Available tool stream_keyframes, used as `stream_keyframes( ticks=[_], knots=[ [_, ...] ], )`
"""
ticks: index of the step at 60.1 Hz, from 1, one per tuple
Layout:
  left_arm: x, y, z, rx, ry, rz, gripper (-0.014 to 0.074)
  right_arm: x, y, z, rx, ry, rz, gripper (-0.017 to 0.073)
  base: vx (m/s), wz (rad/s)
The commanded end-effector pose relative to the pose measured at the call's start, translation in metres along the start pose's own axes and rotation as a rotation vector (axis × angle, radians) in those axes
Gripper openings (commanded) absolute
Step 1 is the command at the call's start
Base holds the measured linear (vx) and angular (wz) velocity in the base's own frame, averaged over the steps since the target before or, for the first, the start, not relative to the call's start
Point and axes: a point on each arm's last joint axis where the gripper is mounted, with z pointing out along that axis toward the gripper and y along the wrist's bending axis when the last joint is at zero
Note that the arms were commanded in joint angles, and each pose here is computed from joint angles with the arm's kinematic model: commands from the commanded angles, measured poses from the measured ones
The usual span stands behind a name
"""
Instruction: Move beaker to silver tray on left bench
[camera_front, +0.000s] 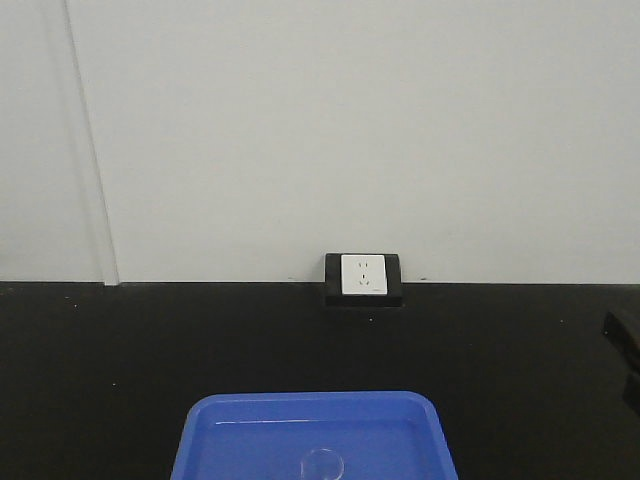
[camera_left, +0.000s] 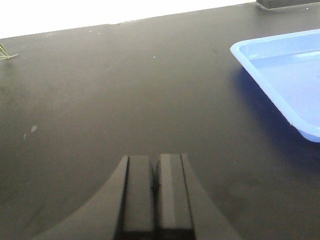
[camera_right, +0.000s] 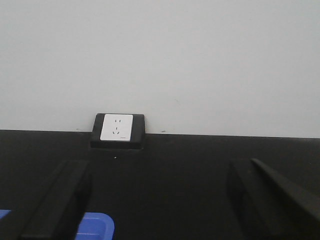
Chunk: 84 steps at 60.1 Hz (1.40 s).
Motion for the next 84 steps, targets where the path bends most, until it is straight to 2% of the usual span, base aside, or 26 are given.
stream_keyframes(
  ticks=[1, 4, 6, 19, 28, 35, 45, 58, 64, 75, 84],
  knots=[
    [-0.001, -0.001, 0.002, 0.007, -0.063, -0.002, 0.0001, -0.022, 0.003, -0.003, -0.030, -0.136, 0.031, 0.0727, 0.00, 0.00],
    [-0.001, -0.001, 0.002, 0.007, -0.063, -0.002, 0.0001, -0.022, 0.005, -0.004, -0.041, -0.131, 0.097, 0.0725, 0.00, 0.00],
    [-0.001, -0.001, 0.002, 0.007, -0.063, -0.002, 0.0001, -0.022, 0.006, -0.005, -0.051, -0.134, 0.113, 0.0722, 0.00, 0.00],
    [-0.001, -0.001, 0.002, 0.007, -0.063, -0.002, 0.0001, 0.005, 0.033, 0.029, -0.167, 0.025, 0.022, 0.0664, 0.00, 0.00],
    [-0.001, -0.001, 0.002, 0.007, -0.063, -0.002, 0.0001, 0.051, 0.066, 0.063, -0.276, 0.216, -0.022, 0.0621, 0.00, 0.00],
    [-0.001, -0.001, 0.002, 0.007, -0.063, -0.002, 0.0001, 0.095, 0.091, 0.078, -0.380, 0.279, -0.035, 0.0588, 0.00, 0.00],
    [-0.001, -0.001, 0.002, 0.007, -0.063, -0.002, 0.0001, 0.142, 0.117, 0.088, -0.517, 0.235, 0.001, 0.0579, 0.00, 0.00],
    [-0.001, -0.001, 0.002, 0.007, -0.063, -0.002, 0.0001, 0.176, 0.129, 0.111, -0.550, 0.244, 0.025, 0.0579, 0.00, 0.00],
    [-0.001, -0.001, 0.002, 0.007, -0.063, -0.002, 0.0001, 0.187, 0.134, 0.125, -0.554, 0.267, 0.016, 0.0579, 0.00, 0.00],
    [-0.001, -0.001, 0.002, 0.007, -0.063, -0.002, 0.0001, 0.193, 0.149, 0.149, -0.610, 0.257, -0.011, 0.0579, 0.00, 0.00],
    [-0.001, -0.001, 0.002, 0.007, -0.063, -0.002, 0.0001, 0.199, 0.159, 0.172, -0.603, 0.267, 0.049, 0.0579, 0.00, 0.00]
  ],
)
